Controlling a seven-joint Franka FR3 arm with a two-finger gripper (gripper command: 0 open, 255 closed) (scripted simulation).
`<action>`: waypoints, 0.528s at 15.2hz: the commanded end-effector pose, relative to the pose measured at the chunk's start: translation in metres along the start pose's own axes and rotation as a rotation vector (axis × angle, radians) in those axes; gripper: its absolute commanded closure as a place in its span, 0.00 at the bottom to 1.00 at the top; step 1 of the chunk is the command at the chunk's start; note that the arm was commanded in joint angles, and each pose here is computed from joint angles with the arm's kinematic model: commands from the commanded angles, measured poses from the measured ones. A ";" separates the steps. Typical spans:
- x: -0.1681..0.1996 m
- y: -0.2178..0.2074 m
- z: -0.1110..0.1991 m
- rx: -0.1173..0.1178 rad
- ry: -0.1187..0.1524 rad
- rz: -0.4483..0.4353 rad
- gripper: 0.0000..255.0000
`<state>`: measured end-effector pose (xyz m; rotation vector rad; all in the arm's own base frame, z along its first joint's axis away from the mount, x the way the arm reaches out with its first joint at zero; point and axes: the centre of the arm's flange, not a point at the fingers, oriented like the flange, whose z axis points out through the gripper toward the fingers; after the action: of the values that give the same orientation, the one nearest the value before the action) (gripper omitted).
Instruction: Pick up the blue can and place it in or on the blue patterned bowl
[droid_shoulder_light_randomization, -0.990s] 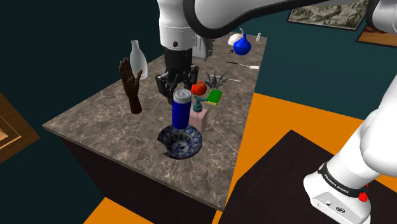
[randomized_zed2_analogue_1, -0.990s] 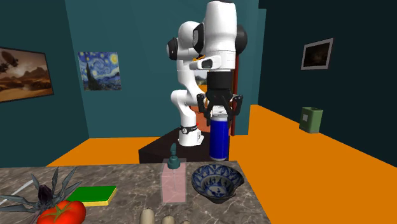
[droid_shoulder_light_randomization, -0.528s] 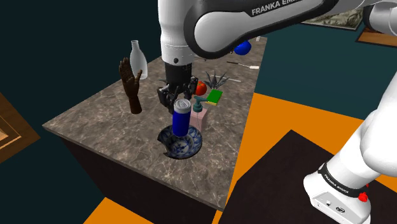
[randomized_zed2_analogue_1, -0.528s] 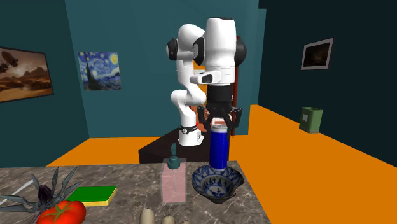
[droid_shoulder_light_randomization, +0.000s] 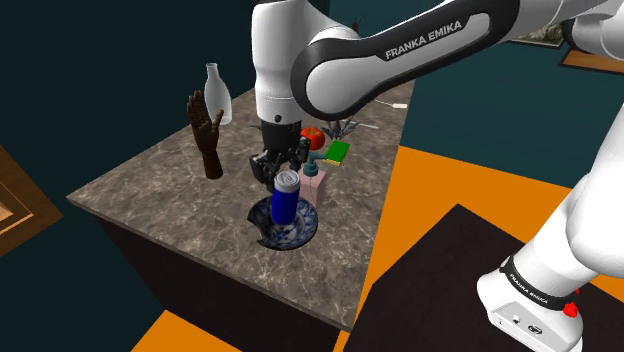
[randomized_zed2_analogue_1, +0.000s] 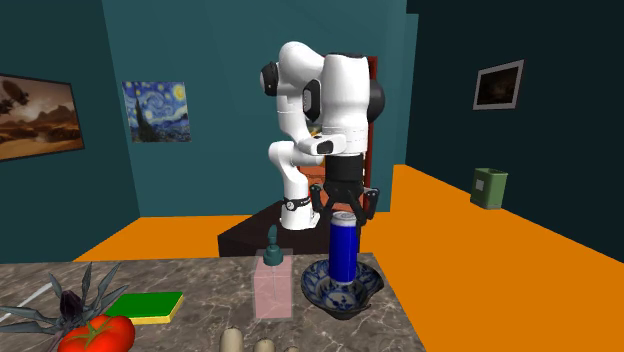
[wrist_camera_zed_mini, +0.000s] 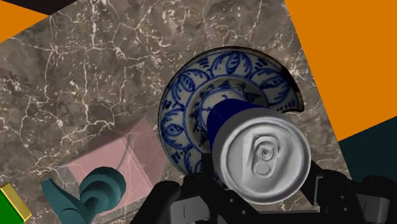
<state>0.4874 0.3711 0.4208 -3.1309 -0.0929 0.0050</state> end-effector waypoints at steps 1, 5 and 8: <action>0.001 0.000 0.002 0.000 0.001 0.000 1.00; 0.001 0.000 0.002 0.000 0.001 0.000 1.00; 0.001 0.000 0.002 0.000 0.001 0.000 0.00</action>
<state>0.4883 0.3715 0.4189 -3.1306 -0.0931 0.0040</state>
